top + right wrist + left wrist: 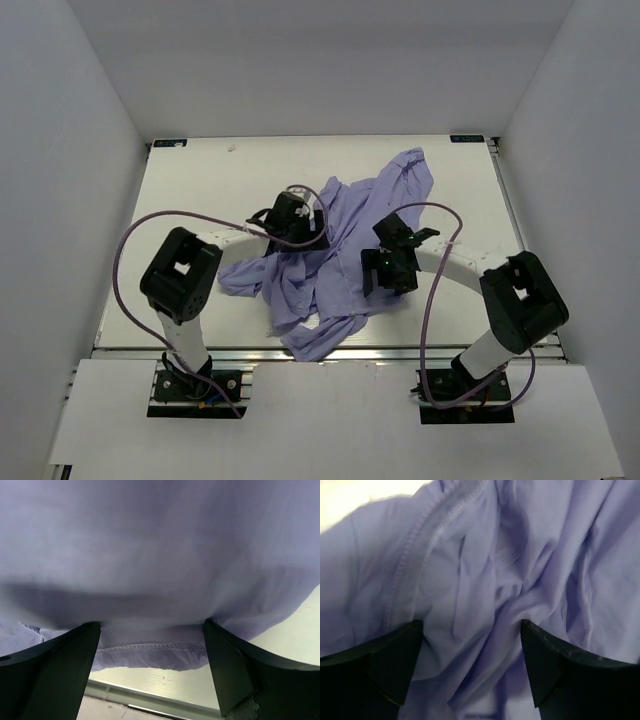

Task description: Zip up the jacket

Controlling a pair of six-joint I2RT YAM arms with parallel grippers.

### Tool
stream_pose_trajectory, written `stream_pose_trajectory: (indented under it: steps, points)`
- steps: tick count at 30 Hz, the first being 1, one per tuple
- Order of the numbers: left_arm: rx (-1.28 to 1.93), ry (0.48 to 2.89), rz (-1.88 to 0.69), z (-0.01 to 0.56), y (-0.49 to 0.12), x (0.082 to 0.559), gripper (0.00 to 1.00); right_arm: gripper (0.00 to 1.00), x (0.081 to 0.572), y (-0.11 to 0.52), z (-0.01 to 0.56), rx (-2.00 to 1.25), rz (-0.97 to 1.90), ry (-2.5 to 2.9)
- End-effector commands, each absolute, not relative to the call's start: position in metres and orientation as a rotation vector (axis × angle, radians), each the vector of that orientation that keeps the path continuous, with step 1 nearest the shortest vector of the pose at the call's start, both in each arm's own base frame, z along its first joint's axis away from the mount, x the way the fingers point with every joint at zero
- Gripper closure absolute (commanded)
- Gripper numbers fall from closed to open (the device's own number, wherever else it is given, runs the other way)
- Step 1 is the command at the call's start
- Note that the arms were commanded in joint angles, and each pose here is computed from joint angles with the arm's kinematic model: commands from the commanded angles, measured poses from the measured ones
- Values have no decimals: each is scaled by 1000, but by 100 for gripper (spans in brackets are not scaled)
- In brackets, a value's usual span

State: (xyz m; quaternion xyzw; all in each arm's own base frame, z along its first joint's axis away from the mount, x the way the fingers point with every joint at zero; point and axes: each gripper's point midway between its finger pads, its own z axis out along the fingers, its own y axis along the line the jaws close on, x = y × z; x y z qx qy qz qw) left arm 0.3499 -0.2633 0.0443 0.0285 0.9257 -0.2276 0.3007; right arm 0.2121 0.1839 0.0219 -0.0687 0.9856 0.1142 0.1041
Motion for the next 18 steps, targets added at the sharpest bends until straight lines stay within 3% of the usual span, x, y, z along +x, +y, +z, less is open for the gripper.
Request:
stream_pose_trajectory:
  steps: [1, 5, 12, 18]
  points:
    - [101, 2430, -589, 45, -279, 384, 10, 11, 232, 165, 14, -170, 143, 2897]
    - [22, 2463, -499, 25, -278, 422, 13, 11, 260, 143, 5, -73, 122, 2930]
    - [-302, 2390, -316, 11, -238, 527, 11, 11, 319, 66, 3, 162, -93, 2914]
    - [-270, 2246, -473, 57, -265, 604, 2, 11, 399, 18, 49, 255, -79, 2766]
